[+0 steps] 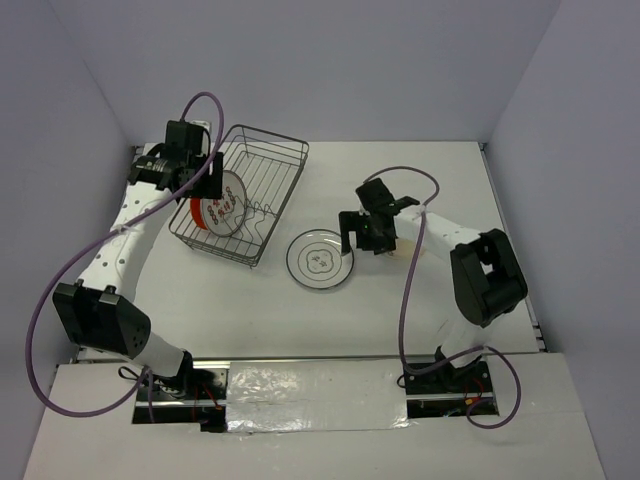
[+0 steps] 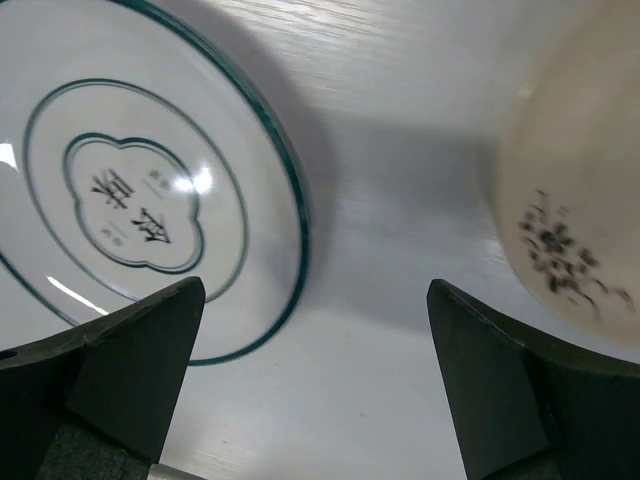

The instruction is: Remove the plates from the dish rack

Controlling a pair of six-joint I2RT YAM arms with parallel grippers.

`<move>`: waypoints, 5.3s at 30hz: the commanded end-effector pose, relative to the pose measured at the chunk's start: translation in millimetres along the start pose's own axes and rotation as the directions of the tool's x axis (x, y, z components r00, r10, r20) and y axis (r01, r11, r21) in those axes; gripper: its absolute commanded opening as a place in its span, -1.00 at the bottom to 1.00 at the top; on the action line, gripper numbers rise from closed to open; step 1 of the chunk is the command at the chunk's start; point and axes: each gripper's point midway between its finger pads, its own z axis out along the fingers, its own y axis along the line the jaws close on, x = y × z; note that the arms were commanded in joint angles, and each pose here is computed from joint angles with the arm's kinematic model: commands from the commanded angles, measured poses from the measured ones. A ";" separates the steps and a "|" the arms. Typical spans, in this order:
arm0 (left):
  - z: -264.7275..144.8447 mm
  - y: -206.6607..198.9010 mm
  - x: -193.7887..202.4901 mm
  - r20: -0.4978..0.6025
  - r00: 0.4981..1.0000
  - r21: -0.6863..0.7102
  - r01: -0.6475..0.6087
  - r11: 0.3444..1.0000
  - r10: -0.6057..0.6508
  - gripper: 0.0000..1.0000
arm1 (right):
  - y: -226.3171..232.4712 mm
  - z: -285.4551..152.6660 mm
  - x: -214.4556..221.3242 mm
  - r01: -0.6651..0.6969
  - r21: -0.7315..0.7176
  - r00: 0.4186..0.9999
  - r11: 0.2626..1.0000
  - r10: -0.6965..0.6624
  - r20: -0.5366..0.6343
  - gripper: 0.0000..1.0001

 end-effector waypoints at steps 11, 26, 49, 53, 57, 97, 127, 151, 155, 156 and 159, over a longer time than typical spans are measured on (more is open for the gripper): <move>59.1 -9.7 -32.6 0.006 0.997 -0.003 -0.082 0.997 0.082 0.35 | 18.1 -104.9 -10.4 0.045 -0.008 0.982 0.999 -0.043 0.185 1.00; 82.4 -25.0 -8.6 -0.031 0.998 0.090 -0.055 0.994 0.058 -0.33 | 22.4 -118.9 10.0 0.067 -0.032 0.980 0.997 -0.060 0.188 1.00; -58.3 -3.4 -113.4 0.286 0.958 0.066 -0.060 0.996 0.039 -0.99 | 103.2 -173.4 -41.8 0.127 -0.359 0.955 0.925 -0.016 0.295 1.00; -120.0 -50.4 -133.6 0.360 0.924 0.404 -0.029 0.914 -0.130 -1.00 | 135.2 -244.4 -88.2 0.237 -0.577 0.878 0.781 0.082 0.472 1.00; -181.0 -119.5 -130.2 0.288 0.897 0.811 -0.042 0.584 -0.335 -1.00 | 119.6 -280.4 -132.6 0.299 -0.607 0.800 0.736 0.153 0.580 1.00; -28.1 14.4 -48.7 0.096 0.962 0.101 0.244 0.964 -0.254 0.99 | 17.6 -84.6 -79.1 0.005 -0.442 0.912 0.897 0.177 0.370 -1.00; 31.3 6.0 -18.1 -0.036 0.998 0.094 0.064 0.994 -0.061 0.49 | 26.8 -88.9 -26.8 -0.026 -0.095 0.965 0.995 0.049 0.259 0.66; 124.1 -13.9 7.7 -0.144 0.989 0.088 0.001 0.996 0.012 -0.15 | 40.9 -142.8 0.8 0.111 -0.166 0.960 0.980 -0.062 0.274 0.67; 125.8 -13.2 10.0 -0.145 0.989 0.078 -0.016 0.997 0.027 -0.30 | 42.8 -138.9 3.1 0.102 -0.180 0.965 0.978 -0.054 0.255 0.67; 126.9 -11.1 12.7 -0.151 0.988 0.066 -0.021 0.998 0.031 -0.33 | 43.7 -139.2 3.2 0.102 -0.186 0.965 0.977 -0.052 0.256 0.67; 128.9 -8.1 18.4 -0.163 0.986 0.050 -0.032 0.998 0.040 -0.42 | 46.5 -141.7 1.7 0.103 -0.196 0.964 0.975 -0.049 0.262 0.67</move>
